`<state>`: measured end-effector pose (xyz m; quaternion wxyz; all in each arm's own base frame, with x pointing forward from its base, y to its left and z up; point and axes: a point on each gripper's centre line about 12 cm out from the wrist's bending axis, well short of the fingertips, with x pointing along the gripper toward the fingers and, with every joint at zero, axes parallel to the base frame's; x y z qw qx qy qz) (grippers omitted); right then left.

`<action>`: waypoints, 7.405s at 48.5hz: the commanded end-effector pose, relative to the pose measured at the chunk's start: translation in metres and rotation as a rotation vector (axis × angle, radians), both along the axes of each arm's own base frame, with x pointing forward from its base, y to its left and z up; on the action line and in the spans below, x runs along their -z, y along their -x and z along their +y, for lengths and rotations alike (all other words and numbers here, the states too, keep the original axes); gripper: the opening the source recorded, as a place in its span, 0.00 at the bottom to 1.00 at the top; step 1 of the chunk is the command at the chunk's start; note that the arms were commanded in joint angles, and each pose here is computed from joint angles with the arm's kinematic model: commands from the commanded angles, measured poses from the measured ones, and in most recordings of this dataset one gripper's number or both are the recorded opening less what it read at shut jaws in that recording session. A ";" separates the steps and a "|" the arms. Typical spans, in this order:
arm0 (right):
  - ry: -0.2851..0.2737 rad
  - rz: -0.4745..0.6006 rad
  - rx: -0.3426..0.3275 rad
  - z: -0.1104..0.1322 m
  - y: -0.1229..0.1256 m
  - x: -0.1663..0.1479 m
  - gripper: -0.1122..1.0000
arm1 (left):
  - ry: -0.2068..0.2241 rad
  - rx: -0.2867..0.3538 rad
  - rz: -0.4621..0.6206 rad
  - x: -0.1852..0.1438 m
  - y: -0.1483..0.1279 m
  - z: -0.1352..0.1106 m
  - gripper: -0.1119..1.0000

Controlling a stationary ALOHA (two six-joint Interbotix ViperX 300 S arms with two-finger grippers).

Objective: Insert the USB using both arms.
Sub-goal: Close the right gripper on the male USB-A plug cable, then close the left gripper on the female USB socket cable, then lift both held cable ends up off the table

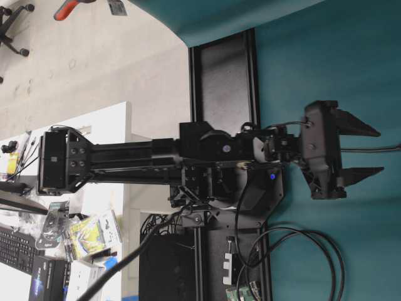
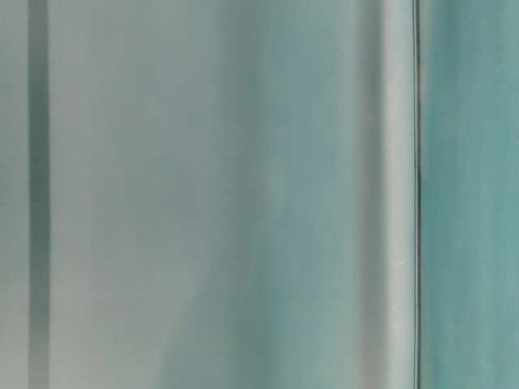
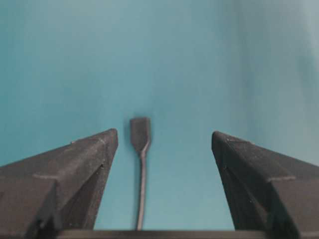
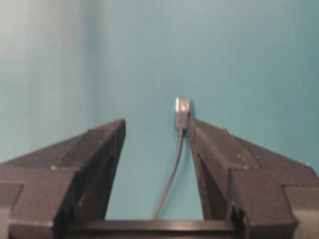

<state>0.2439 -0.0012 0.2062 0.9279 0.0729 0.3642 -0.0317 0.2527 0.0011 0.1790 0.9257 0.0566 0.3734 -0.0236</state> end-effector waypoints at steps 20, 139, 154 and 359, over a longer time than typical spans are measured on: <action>-0.002 0.206 0.033 -0.010 -0.028 0.050 0.57 | -0.018 -0.062 0.008 0.021 -0.019 0.021 0.86; 0.024 0.404 -0.004 -0.008 -0.056 0.128 0.30 | -0.023 -0.057 0.130 0.066 -0.027 0.024 0.77; 0.026 0.375 -0.007 -0.008 -0.066 0.121 0.30 | -0.027 -0.054 0.132 0.073 -0.033 0.024 0.77; 0.799 0.179 -0.028 -0.001 -0.041 -0.012 0.29 | 0.854 -0.283 0.162 -0.061 -0.057 0.044 0.31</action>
